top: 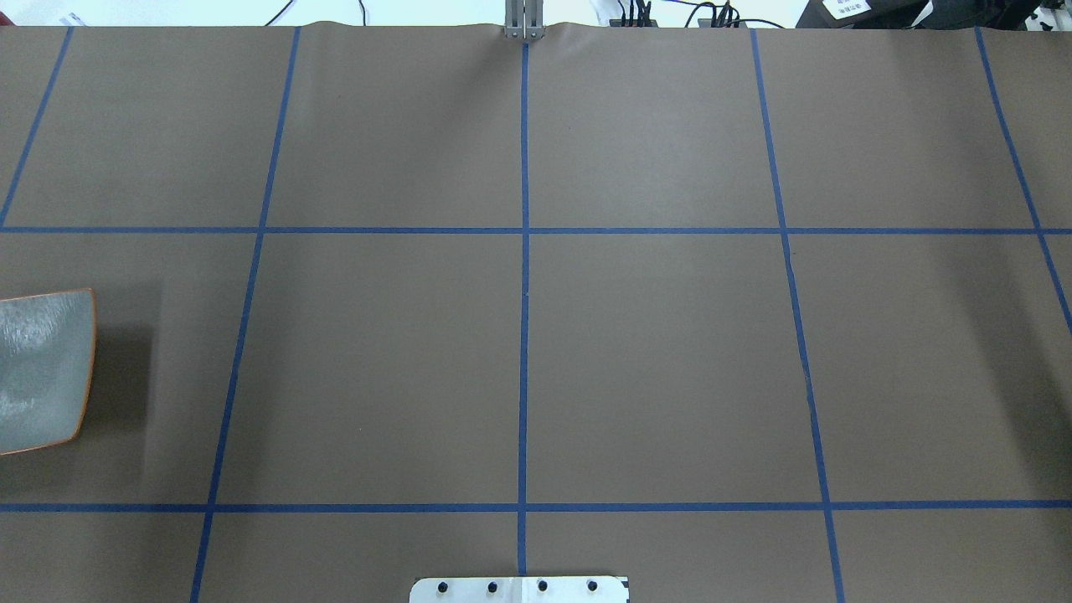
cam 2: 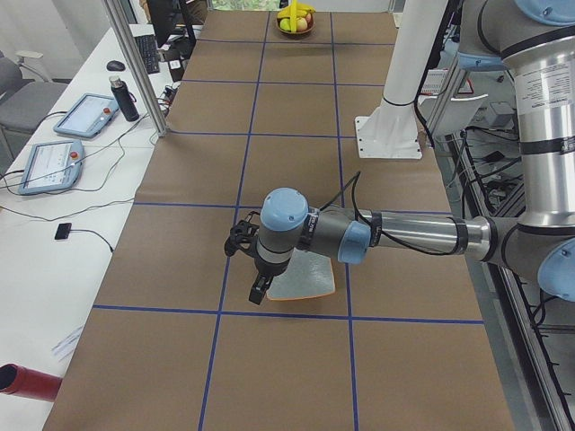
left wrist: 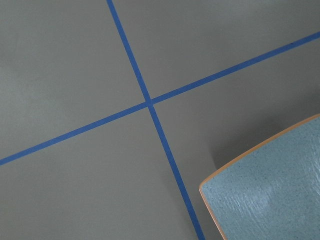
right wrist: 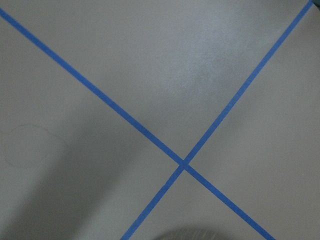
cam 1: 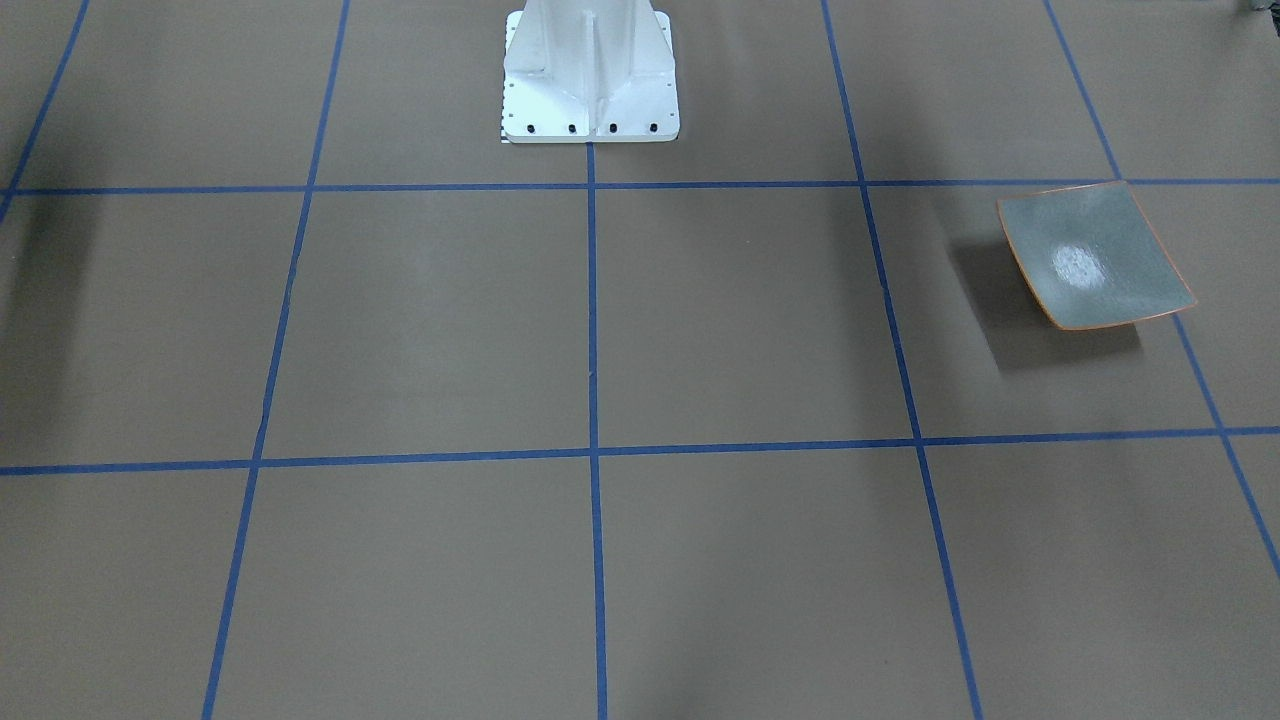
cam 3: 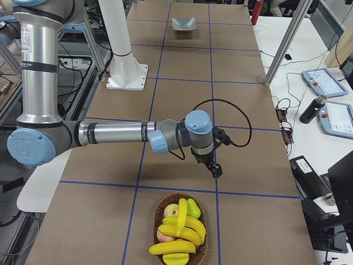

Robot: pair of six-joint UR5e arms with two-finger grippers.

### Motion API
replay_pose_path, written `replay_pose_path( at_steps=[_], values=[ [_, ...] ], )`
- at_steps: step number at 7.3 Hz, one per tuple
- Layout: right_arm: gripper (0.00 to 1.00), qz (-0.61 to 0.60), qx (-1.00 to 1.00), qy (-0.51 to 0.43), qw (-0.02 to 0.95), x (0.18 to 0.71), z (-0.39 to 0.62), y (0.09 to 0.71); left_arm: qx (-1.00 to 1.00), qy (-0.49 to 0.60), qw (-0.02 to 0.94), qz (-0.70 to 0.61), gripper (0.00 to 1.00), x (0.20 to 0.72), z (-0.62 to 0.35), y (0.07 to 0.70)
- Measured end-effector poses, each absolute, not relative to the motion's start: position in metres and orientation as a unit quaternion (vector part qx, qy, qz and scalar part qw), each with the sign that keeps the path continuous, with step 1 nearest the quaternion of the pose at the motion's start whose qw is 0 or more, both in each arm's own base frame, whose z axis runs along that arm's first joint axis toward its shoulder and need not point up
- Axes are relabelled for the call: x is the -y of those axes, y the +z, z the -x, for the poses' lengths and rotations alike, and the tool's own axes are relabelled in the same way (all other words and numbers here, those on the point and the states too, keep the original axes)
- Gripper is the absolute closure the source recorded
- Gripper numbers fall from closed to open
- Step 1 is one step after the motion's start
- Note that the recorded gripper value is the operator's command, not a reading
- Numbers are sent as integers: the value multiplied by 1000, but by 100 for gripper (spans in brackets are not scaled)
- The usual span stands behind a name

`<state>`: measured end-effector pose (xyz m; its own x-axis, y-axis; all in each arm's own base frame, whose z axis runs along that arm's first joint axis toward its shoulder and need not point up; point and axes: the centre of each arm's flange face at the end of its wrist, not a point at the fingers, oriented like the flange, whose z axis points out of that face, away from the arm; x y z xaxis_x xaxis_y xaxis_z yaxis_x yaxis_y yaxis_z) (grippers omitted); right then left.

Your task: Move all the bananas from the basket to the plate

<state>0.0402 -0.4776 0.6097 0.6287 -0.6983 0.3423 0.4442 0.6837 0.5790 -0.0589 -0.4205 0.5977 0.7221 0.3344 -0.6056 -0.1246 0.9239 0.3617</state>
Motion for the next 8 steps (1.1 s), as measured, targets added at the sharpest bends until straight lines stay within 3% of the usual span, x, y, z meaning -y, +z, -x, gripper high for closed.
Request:
replay_pose_path(
  at_steps=[4, 8],
  values=[
    [1, -222, 252, -505, 795, 425, -48, 686, -355, 119, 916, -147, 0, 420, 59, 598],
    [1, -208, 244, -546, 774, 408, -64, 729, -356, 117, 916, -143, 0, 416, 59, 601]
  ],
)
